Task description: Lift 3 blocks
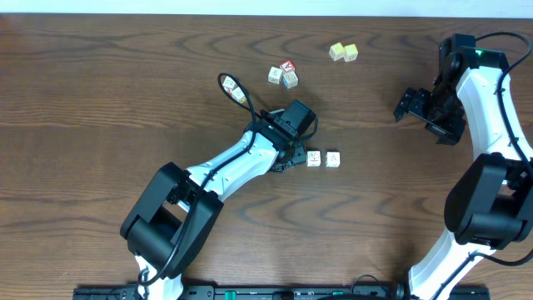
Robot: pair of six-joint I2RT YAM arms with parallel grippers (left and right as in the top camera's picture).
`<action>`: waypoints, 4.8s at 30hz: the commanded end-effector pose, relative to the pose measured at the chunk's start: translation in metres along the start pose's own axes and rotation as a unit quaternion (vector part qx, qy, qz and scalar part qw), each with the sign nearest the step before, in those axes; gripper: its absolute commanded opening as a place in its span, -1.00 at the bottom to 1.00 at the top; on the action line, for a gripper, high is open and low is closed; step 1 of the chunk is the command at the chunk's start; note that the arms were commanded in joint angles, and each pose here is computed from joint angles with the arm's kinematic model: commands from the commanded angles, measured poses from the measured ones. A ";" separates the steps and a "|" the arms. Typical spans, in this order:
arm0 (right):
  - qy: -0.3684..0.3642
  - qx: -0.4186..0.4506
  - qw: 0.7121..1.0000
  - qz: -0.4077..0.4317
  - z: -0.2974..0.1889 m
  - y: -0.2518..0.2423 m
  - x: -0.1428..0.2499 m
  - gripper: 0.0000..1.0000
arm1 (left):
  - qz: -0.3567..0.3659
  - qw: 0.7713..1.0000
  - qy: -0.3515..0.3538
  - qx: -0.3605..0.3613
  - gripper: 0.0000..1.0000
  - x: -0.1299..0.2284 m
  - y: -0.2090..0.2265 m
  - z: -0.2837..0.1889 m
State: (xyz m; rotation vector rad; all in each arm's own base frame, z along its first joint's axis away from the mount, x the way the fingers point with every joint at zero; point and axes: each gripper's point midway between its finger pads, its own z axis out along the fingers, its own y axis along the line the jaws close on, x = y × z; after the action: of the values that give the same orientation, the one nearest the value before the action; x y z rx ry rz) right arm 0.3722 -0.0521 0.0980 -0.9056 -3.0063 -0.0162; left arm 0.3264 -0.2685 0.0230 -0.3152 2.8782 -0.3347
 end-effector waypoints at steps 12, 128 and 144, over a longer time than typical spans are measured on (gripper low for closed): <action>-0.023 -0.008 1.000 0.008 -0.015 0.000 -0.004 0.99 | 0.095 0.995 -0.016 -0.016 0.02 -0.006 0.006 0.014; -0.023 -0.008 1.000 0.008 -0.015 0.000 -0.004 0.98 | 0.441 0.897 -0.023 0.024 -0.14 -0.023 -0.009 0.000; -0.023 -0.008 1.000 0.008 -0.015 0.000 -0.004 0.99 | 0.245 0.963 -0.026 0.106 -0.18 -0.047 -0.015 -0.030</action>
State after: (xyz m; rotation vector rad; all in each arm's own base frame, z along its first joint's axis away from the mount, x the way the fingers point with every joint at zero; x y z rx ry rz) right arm 0.3722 -0.0521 0.0980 -0.9056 -3.0063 -0.0162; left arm 0.3558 -0.2543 0.0273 0.5279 2.7629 -0.3622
